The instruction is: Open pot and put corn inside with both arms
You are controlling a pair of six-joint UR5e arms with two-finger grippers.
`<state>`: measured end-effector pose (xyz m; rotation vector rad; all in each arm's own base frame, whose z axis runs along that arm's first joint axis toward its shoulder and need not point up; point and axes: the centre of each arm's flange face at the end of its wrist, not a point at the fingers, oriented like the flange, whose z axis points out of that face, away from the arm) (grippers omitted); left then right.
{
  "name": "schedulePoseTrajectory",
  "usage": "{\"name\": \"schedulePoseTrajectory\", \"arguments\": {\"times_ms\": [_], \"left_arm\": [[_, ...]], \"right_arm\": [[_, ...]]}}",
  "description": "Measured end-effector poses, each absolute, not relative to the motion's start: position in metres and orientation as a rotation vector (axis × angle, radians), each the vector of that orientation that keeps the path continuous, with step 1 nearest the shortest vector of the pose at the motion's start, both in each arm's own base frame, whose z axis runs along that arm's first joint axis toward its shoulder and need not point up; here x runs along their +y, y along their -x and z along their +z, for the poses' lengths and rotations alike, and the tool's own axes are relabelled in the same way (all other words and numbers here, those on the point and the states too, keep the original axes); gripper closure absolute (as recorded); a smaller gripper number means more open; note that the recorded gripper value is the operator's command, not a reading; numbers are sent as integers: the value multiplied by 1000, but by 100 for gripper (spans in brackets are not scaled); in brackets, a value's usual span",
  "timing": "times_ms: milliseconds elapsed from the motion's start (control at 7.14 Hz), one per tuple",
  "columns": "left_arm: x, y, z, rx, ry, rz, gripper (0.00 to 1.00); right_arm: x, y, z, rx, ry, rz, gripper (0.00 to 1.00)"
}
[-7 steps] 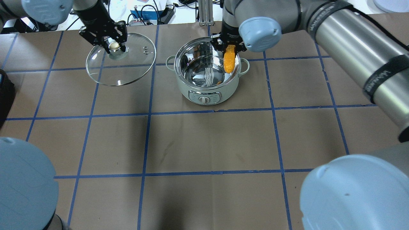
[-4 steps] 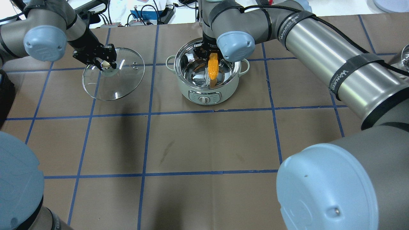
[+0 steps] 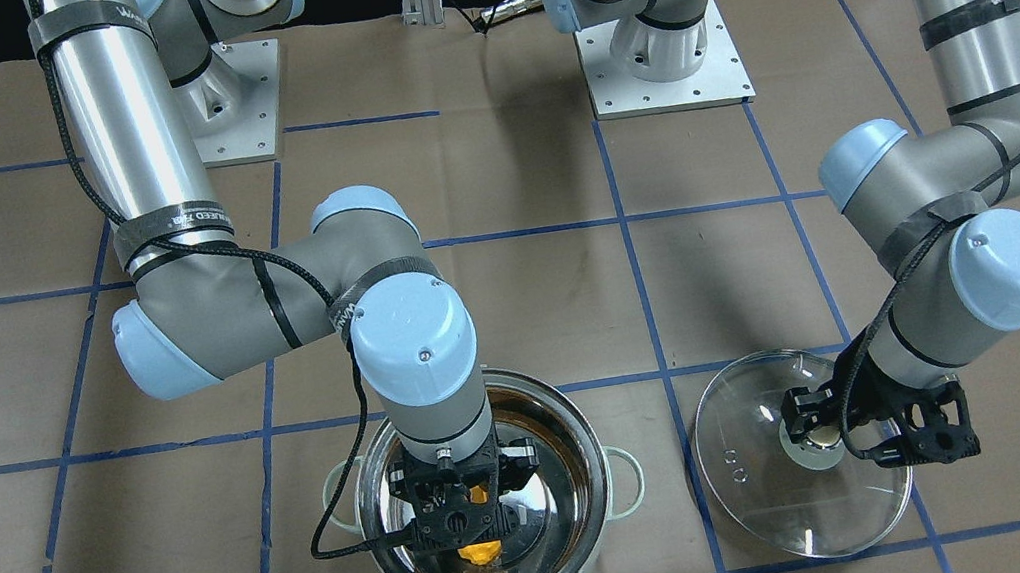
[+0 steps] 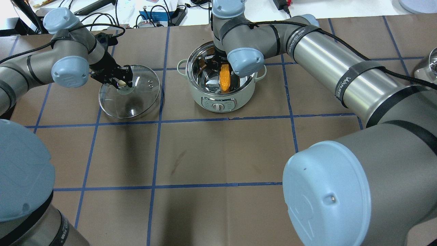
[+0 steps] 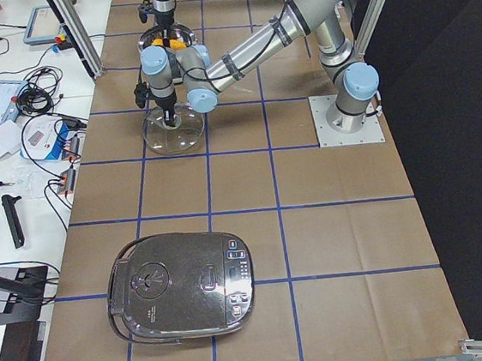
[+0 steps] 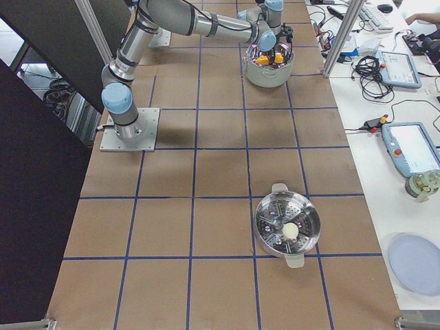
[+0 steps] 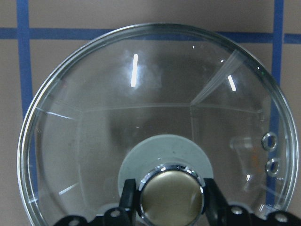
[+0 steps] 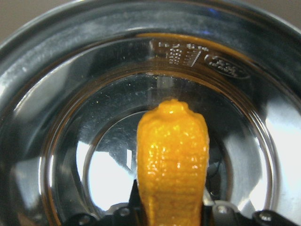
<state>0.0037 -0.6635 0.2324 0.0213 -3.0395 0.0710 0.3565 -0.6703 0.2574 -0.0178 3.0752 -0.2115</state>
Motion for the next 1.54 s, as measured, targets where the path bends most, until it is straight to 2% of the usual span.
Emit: {"name": "schedulePoseTrajectory", "arguments": {"times_ms": [140, 280, 420, 840, 1260, 1540], "left_arm": [[-664, -4, 227, -3040, -21, 68, 0], [-665, -5, 228, -3044, -21, 78, 0], [-665, -5, 237, -3058, -20, 88, 0], [-641, 9, 313, -3096, -33, 39, 0], [-556, 84, 460, -3110, -5, -61, 0], [-536, 107, 479, -3106, 38, -61, 0]], "right_arm": [[-670, -358, 248, 3073, 22, -210, 68], [-670, -358, 240, 3070, 24, -215, 21], [-669, -358, 235, 3072, 26, -216, 0], [-665, -355, 249, 3075, 25, -226, 0], [-629, -327, 363, 3082, -4, -215, 0], [-591, -272, 448, 3106, -34, -165, 1]]}}
